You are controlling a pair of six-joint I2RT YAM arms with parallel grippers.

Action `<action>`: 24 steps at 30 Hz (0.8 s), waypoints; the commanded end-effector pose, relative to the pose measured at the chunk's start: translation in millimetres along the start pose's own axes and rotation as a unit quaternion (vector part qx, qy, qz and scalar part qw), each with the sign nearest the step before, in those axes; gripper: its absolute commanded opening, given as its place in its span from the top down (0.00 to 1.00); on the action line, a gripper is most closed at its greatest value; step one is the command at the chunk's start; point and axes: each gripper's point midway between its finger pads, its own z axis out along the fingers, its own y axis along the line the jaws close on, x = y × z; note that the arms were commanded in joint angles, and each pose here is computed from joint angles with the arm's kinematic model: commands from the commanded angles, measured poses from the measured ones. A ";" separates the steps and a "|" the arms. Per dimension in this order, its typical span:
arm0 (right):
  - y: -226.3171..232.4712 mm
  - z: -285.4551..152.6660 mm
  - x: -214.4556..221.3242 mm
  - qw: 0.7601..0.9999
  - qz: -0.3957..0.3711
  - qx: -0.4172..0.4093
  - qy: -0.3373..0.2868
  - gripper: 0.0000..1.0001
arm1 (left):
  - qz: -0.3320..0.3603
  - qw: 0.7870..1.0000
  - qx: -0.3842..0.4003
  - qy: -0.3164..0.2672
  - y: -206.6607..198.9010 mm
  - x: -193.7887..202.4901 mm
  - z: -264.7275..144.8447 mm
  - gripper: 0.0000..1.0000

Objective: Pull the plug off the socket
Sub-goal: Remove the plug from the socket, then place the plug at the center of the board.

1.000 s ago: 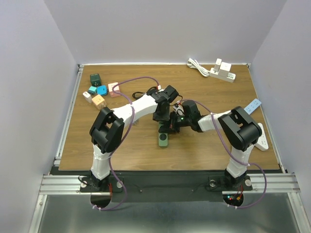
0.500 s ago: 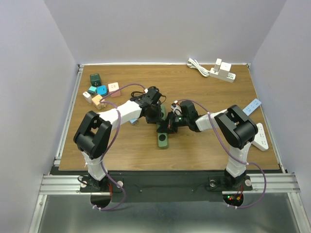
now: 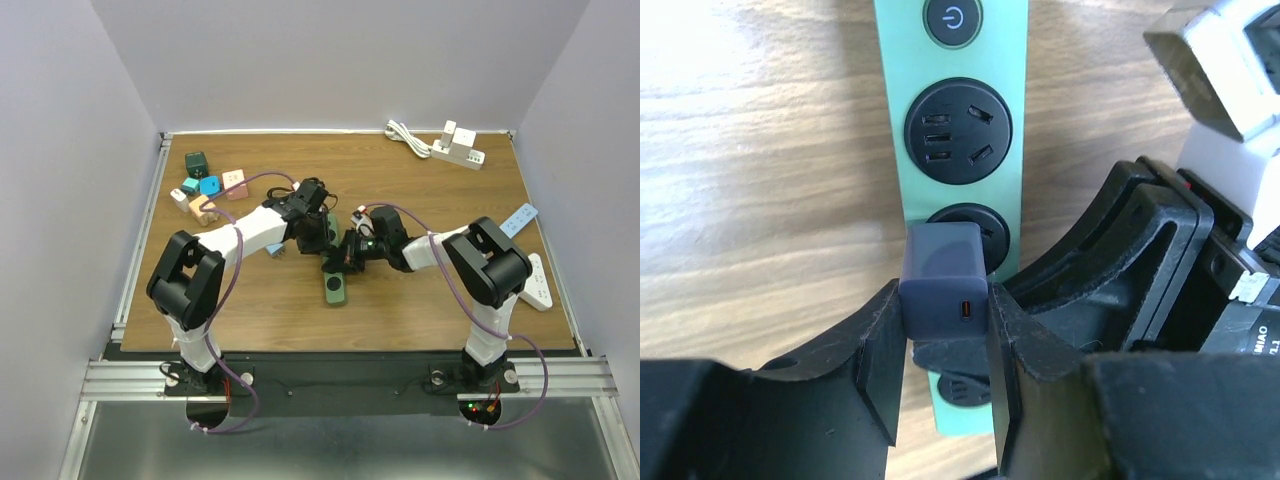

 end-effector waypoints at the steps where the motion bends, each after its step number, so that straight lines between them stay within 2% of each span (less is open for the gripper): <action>1: -170.2 -30.7 46.1 0.950 0.110 0.292 -0.004 0.99 | 0.027 0.993 0.071 -0.085 -49.6 -57.5 -76.8 1.00; 7: -181.0 -31.8 51.4 0.946 0.119 0.301 0.006 1.00 | 0.015 0.987 0.118 -0.103 -66.6 -67.1 -100.5 1.00; 13: -180.4 -34.2 54.4 0.950 0.101 0.294 0.020 1.00 | 0.011 0.990 0.103 -0.099 -61.9 -66.8 -97.8 1.00; 16: -167.5 -34.1 51.6 0.957 0.087 0.275 0.023 1.00 | 0.017 0.990 0.051 -0.130 -40.8 -80.6 -104.6 1.00; 19: -152.3 -35.8 44.1 0.963 0.073 0.260 0.018 1.00 | -0.002 0.988 -0.023 -0.156 9.7 -104.9 -103.2 1.00; 22: -138.6 -37.0 33.6 0.966 0.053 0.252 0.008 0.99 | -0.013 0.983 -0.063 -0.172 47.6 -120.9 -104.8 1.00; 24: -122.8 -42.4 26.6 0.969 0.040 0.244 0.001 1.00 | -0.036 0.979 -0.101 -0.175 88.3 -130.8 -103.6 1.00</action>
